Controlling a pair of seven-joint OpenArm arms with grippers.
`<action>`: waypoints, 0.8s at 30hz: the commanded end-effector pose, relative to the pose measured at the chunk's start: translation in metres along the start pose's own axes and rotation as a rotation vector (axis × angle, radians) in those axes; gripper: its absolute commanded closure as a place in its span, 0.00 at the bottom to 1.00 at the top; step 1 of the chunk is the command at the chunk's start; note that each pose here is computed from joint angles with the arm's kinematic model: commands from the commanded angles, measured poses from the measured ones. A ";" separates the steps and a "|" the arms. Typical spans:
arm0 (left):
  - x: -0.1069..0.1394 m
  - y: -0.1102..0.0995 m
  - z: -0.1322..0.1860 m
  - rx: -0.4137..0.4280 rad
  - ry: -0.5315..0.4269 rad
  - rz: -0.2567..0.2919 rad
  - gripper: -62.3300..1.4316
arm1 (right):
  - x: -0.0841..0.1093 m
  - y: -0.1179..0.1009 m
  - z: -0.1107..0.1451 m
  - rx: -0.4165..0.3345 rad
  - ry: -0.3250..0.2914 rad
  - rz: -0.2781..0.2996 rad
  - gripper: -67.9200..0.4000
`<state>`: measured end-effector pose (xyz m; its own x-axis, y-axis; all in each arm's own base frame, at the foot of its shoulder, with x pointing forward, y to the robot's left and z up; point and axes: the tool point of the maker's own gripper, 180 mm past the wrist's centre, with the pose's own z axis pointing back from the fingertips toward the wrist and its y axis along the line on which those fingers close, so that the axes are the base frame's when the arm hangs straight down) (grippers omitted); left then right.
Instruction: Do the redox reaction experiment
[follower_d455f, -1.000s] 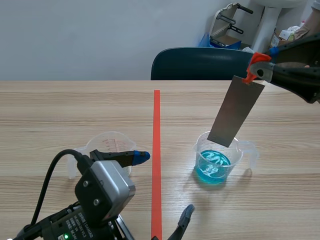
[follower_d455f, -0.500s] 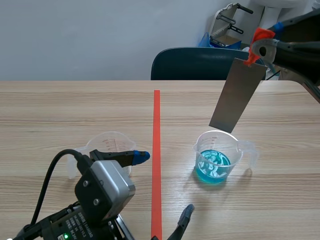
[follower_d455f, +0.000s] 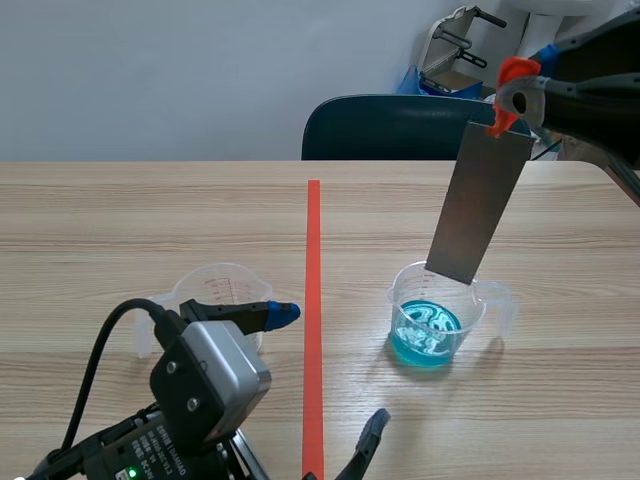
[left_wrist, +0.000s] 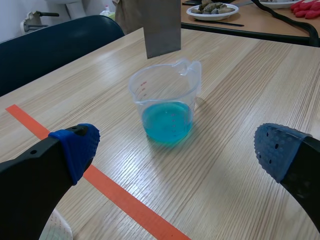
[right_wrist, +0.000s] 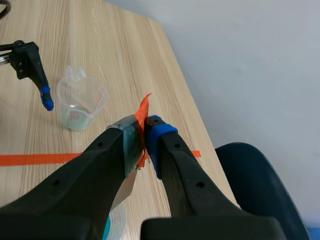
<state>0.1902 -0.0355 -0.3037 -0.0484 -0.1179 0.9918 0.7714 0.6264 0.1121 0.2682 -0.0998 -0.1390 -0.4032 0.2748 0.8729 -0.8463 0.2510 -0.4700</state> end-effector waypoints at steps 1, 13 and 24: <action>0.008 -0.001 -0.002 0.002 -0.031 0.007 0.00 | 0.008 -0.007 0.002 -0.006 -0.014 0.011 0.98; 0.008 -0.001 -0.002 0.002 -0.031 0.007 0.00 | 0.007 -0.008 0.002 -0.013 -0.005 0.000 0.98; 0.008 -0.001 -0.002 0.002 -0.032 0.007 0.00 | 0.007 -0.008 0.002 -0.013 -0.005 0.000 0.98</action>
<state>0.1902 -0.0355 -0.3036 -0.0483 -0.1174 0.9919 0.7713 0.6265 0.1117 0.2712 -0.1012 -0.1407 -0.3820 0.2864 0.8787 -0.8491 0.2667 -0.4560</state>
